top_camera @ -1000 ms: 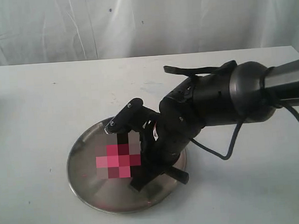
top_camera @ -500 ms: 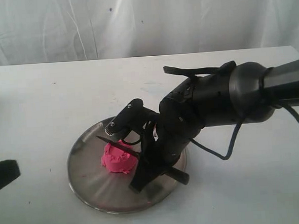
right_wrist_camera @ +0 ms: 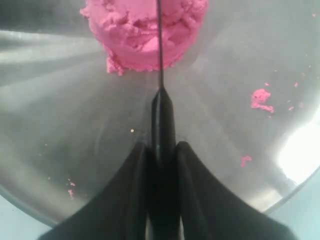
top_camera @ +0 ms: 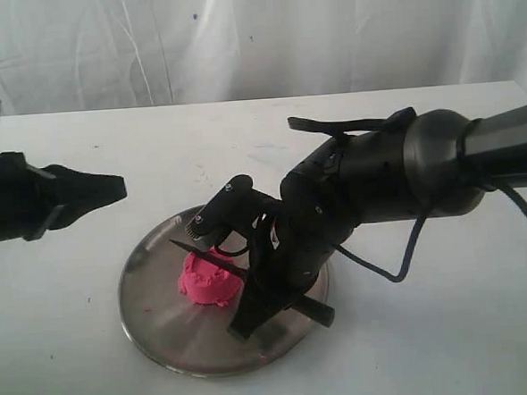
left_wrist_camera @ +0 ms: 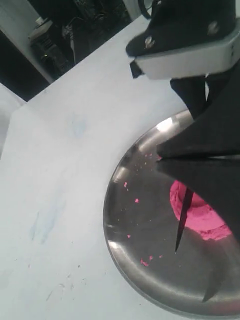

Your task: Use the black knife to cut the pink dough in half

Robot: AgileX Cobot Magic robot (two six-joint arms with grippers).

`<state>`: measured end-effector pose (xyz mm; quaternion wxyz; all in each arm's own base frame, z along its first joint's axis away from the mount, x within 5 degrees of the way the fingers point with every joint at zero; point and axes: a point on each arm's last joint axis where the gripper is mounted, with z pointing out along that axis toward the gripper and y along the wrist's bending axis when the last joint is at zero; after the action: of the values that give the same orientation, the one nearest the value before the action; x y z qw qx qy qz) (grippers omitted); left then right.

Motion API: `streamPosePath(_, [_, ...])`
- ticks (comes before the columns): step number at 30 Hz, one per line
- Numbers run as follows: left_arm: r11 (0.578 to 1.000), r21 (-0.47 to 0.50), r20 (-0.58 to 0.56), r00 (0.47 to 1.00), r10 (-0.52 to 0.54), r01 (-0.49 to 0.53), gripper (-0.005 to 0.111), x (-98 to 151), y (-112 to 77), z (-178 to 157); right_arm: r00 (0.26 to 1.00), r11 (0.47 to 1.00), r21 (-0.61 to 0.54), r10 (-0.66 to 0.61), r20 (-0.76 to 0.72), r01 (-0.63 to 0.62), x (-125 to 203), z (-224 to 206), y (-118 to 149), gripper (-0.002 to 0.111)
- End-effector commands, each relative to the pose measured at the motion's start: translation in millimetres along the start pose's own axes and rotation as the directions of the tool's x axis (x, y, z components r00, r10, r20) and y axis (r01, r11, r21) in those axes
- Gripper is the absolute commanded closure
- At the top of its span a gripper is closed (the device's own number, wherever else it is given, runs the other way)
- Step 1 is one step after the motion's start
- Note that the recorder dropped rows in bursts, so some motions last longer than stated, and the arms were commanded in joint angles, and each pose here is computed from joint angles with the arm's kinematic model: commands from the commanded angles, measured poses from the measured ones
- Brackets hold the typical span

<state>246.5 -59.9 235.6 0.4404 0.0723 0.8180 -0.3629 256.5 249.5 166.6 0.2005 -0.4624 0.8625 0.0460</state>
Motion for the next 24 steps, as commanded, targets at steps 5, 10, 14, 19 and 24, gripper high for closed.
streamPosePath(5, [0.998, 0.065, -0.136, 0.991, -0.011, 0.02, 0.107, 7.9, 28.3, 66.0, 1.0, 1.0, 0.003, -0.02, -0.011, 0.02, 0.4, -1.0, -0.3, 0.106])
streamPosePath(10, [0.999, 0.039, -0.19, 0.981, -0.028, 0.036, 0.107, 17.5, 41.5, 87.0, 1.0, 1.0, 0.001, -0.018, -0.01, 0.018, 0.3, -1.0, -0.2, 0.106])
streamPosePath(14, [0.998, 0.052, -0.196, 0.98, -0.033, 0.044, 0.107, 17.3, 46.1, 94.7, 1.0, 1.0, 0.001, -0.018, -0.01, 0.018, 0.3, -1.0, -0.2, 0.106])
streamPosePath(19, [1.0, 0.024, -0.218, 0.976, -0.009, 0.014, 0.107, 23.0, 49.5, 99.4, 1.0, 1.0, 0.001, -0.018, -0.01, 0.018, 0.3, -1.0, -0.2, 0.106])
streamPosePath(24, [1.0, 0.01, -0.242, 0.97, -0.005, 0.008, 0.107, 29.4, 55.5, 105.0, 1.0, 1.0, 0.001, -0.018, -0.01, 0.018, 0.3, -1.0, -0.2, 0.106])
